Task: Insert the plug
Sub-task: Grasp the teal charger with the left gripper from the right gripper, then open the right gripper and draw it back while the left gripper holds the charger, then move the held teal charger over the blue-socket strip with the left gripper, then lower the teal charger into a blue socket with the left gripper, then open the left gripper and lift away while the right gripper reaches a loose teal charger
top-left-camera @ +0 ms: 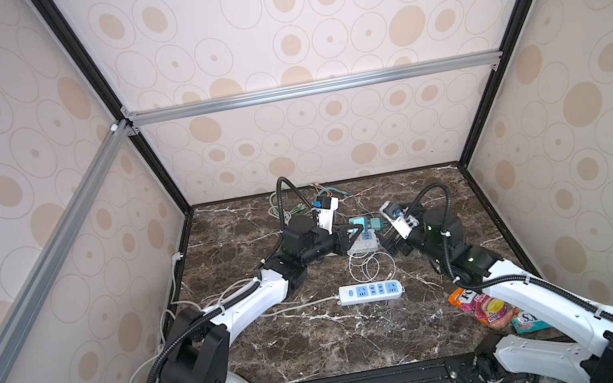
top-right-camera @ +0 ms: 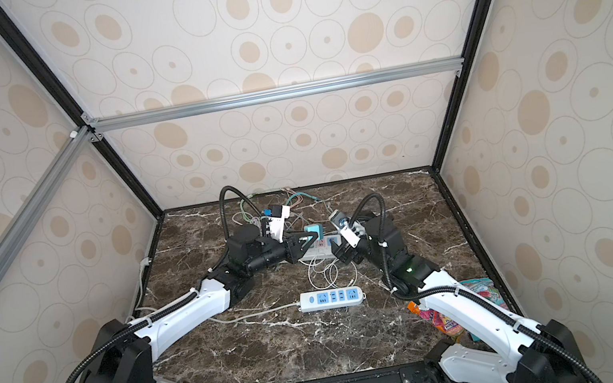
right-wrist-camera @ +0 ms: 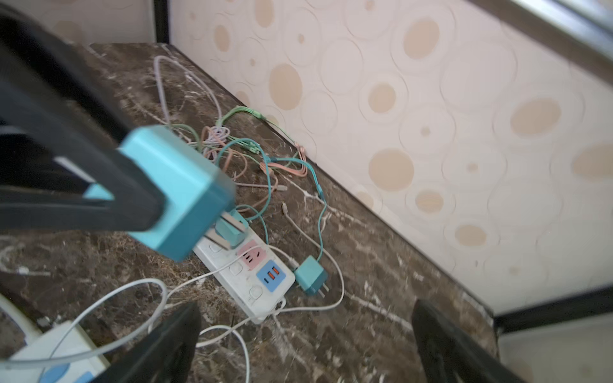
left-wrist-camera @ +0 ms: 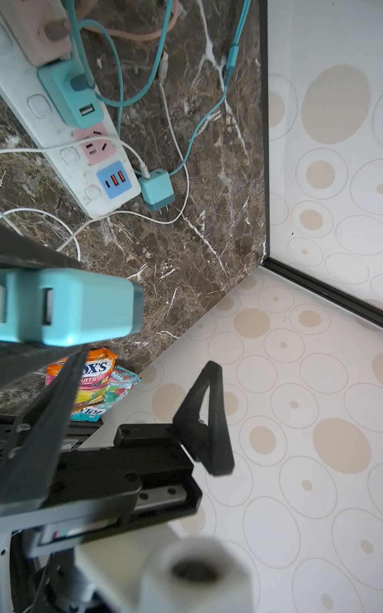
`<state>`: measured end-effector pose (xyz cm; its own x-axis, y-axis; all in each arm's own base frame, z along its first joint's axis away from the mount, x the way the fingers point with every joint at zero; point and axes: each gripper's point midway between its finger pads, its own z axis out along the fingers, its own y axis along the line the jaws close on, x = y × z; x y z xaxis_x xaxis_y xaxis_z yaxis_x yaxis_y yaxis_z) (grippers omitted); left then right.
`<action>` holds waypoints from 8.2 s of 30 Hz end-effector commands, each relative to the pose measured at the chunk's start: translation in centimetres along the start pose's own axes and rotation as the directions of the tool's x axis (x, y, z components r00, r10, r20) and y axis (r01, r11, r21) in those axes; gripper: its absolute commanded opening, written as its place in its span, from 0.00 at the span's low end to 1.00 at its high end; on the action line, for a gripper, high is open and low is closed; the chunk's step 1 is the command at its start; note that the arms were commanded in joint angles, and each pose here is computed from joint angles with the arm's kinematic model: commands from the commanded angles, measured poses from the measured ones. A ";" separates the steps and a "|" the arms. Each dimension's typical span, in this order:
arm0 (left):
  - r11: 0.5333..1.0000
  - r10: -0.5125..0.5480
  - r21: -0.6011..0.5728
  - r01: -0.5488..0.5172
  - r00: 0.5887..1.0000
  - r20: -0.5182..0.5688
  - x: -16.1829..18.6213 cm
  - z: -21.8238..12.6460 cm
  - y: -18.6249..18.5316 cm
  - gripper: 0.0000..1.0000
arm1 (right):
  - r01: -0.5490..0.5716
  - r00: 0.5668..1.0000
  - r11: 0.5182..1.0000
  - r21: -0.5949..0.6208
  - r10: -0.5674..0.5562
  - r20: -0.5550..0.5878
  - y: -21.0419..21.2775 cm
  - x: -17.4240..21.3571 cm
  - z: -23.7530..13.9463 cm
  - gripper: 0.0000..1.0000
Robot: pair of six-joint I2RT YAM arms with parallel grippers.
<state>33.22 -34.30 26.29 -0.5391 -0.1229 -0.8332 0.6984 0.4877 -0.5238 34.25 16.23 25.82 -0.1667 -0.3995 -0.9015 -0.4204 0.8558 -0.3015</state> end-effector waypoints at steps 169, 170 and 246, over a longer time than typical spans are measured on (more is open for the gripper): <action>0.598 0.749 0.604 -0.527 0.098 -0.655 19.0 -1.8 2.4 0.00 | -0.638 0.687 0.769 0.044 0.594 -0.418 -2.0 11.7 2.8 1.00; 0.600 0.747 0.606 -0.522 0.094 -0.659 19.1 -1.8 2.5 0.00 | -0.638 0.686 0.769 0.047 0.595 -0.418 -2.0 11.7 2.8 1.00; 0.683 0.668 -0.257 -0.684 0.727 -0.157 -0.3 -4.2 3.8 0.98 | -0.635 0.558 0.763 0.121 0.561 -0.612 -2.0 14.8 9.1 0.95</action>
<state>30.87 -29.69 19.21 -0.0229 0.6004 -0.7994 0.8524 0.4295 0.2981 40.66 10.97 10.45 -0.8494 0.1534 -0.5050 -0.0290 0.9418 0.3348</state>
